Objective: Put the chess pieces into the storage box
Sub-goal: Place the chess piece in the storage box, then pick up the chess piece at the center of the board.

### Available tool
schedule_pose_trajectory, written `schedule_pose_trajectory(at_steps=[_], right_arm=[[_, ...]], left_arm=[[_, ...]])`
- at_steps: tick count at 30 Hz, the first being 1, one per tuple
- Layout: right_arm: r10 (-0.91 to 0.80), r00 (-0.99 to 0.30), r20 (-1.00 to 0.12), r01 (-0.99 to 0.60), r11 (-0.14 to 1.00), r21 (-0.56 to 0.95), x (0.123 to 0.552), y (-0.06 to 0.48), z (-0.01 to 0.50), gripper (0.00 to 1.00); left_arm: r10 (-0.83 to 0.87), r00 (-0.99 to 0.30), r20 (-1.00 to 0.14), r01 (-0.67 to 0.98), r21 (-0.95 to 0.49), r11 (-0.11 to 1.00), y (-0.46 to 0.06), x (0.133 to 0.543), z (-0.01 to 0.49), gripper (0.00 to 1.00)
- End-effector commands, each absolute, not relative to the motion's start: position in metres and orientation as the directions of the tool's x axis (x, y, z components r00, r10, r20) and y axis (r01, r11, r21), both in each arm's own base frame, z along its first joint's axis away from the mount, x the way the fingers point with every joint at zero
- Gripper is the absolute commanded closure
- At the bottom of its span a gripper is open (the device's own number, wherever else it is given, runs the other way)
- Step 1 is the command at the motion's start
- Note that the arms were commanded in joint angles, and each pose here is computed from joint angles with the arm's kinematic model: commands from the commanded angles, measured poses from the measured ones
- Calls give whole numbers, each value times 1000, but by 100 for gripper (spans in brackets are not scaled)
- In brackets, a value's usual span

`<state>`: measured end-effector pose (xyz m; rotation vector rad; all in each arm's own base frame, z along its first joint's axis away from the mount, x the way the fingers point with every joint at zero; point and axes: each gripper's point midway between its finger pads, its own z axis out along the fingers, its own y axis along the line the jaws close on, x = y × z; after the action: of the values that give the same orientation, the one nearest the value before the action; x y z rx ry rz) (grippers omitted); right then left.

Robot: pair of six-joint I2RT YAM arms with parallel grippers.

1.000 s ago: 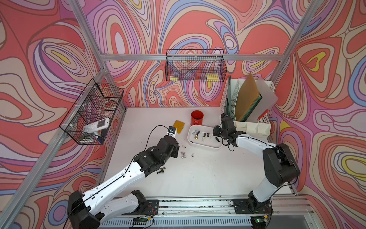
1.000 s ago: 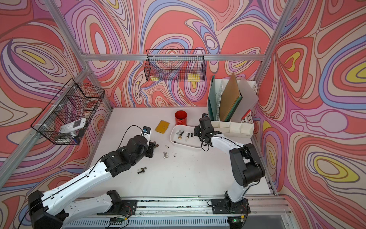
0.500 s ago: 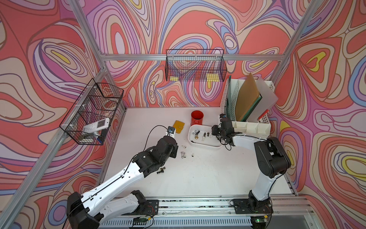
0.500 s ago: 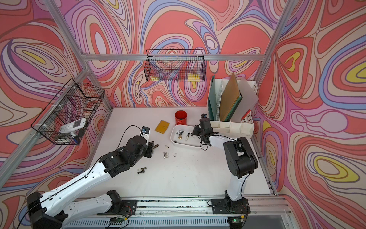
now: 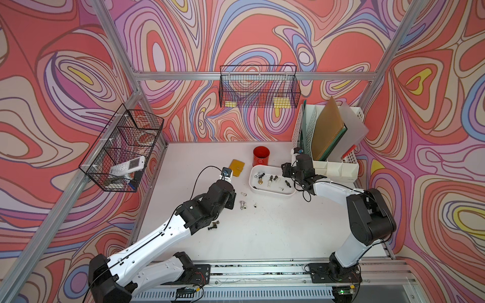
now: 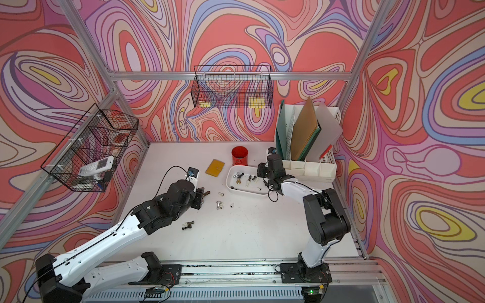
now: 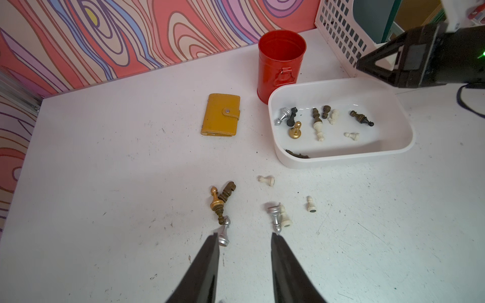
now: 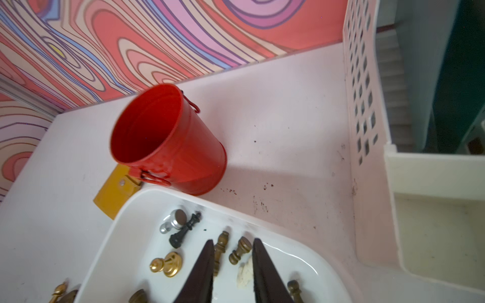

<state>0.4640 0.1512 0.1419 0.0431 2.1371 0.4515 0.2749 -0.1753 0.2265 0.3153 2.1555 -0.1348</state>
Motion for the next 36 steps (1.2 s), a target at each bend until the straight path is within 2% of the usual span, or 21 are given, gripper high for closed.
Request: schedule_pose_trajectory(at_steps=[1, 9, 18, 26, 36], right_arm=[[222, -552, -804, -184, 908, 377, 453, 156, 176, 72], [246, -521, -817, -244, 875, 419, 409, 160, 224, 72], [232, -507, -830, -249, 883, 399, 388, 153, 235, 72], [239, -509, -827, -271, 867, 418, 385, 158, 242, 72], [225, -517, -826, -260, 878, 401, 385, 155, 237, 71]], left_arm=[[158, -603, -782, 283, -24, 959, -184, 273, 210, 61], [184, -769, -612, 290, -78, 954, -215, 273, 148, 62], [259, -827, -499, 312, -23, 950, -235, 288, 98, 63], [302, -834, -461, 319, 44, 947, -236, 301, 73, 64], [289, -855, -430, 304, 36, 952, -236, 310, 52, 67]])
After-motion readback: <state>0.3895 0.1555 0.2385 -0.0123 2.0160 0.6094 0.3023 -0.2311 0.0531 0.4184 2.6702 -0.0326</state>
